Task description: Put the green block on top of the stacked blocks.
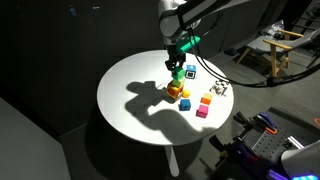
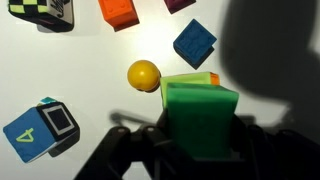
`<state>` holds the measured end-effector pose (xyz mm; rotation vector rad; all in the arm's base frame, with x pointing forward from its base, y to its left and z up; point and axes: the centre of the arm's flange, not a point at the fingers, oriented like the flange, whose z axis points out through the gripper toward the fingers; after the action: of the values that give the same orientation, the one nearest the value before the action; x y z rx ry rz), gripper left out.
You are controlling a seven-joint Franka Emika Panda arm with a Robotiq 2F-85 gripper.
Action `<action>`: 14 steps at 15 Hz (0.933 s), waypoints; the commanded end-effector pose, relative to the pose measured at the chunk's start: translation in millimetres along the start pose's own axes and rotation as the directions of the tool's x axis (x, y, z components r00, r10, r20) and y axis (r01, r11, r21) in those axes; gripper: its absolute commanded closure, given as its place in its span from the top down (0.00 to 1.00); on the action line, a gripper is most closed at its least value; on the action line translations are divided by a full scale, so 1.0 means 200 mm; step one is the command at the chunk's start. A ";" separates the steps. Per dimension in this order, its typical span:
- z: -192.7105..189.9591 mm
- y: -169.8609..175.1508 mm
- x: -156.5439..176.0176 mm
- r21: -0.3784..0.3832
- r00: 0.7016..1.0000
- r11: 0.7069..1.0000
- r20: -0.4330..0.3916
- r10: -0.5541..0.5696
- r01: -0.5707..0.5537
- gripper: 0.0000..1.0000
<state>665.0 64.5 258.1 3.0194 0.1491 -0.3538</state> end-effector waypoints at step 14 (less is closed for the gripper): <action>-0.05 0.01 -0.05 -0.016 1.000 1.000 -0.030 -0.003 0.003 1.00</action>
<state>663.5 62.2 248.0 3.0172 0.1467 -0.3653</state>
